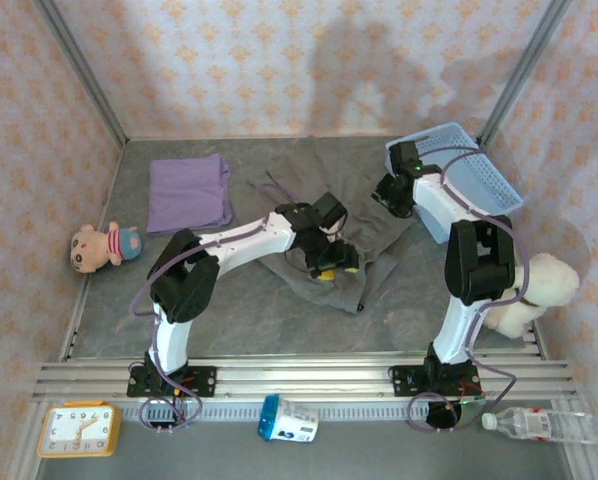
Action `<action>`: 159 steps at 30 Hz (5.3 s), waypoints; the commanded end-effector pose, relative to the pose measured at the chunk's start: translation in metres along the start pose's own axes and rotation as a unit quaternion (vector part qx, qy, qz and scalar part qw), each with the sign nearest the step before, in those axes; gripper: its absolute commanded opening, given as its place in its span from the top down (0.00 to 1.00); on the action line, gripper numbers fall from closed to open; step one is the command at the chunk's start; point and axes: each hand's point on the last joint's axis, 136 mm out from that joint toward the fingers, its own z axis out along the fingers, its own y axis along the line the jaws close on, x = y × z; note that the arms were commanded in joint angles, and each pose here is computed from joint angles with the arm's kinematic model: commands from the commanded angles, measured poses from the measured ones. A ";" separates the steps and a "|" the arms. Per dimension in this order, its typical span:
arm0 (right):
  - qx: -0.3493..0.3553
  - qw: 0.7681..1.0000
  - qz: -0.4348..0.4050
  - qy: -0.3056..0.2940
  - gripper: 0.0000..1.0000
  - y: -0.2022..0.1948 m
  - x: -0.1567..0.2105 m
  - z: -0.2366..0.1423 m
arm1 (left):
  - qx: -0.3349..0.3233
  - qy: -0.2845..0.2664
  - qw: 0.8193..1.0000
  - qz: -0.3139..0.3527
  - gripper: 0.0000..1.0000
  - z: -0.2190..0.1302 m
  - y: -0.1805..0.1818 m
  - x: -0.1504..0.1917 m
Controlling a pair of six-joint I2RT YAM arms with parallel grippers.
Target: Fold and stack the mixed laundry pile
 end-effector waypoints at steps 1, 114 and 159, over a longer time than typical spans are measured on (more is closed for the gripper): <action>0.005 0.999 -0.034 0.014 0.59 -0.007 0.018 -0.031 | -0.050 -0.059 0.997 -0.010 0.34 -0.052 0.030 -0.030; 0.111 0.990 0.002 0.083 0.56 -0.114 0.130 -0.020 | -0.252 -0.189 0.928 -0.200 0.71 -0.075 0.268 -0.145; 0.071 0.993 0.021 0.094 0.53 -0.127 0.158 -0.007 | -0.204 -0.205 0.917 -0.275 0.58 -0.079 0.278 -0.053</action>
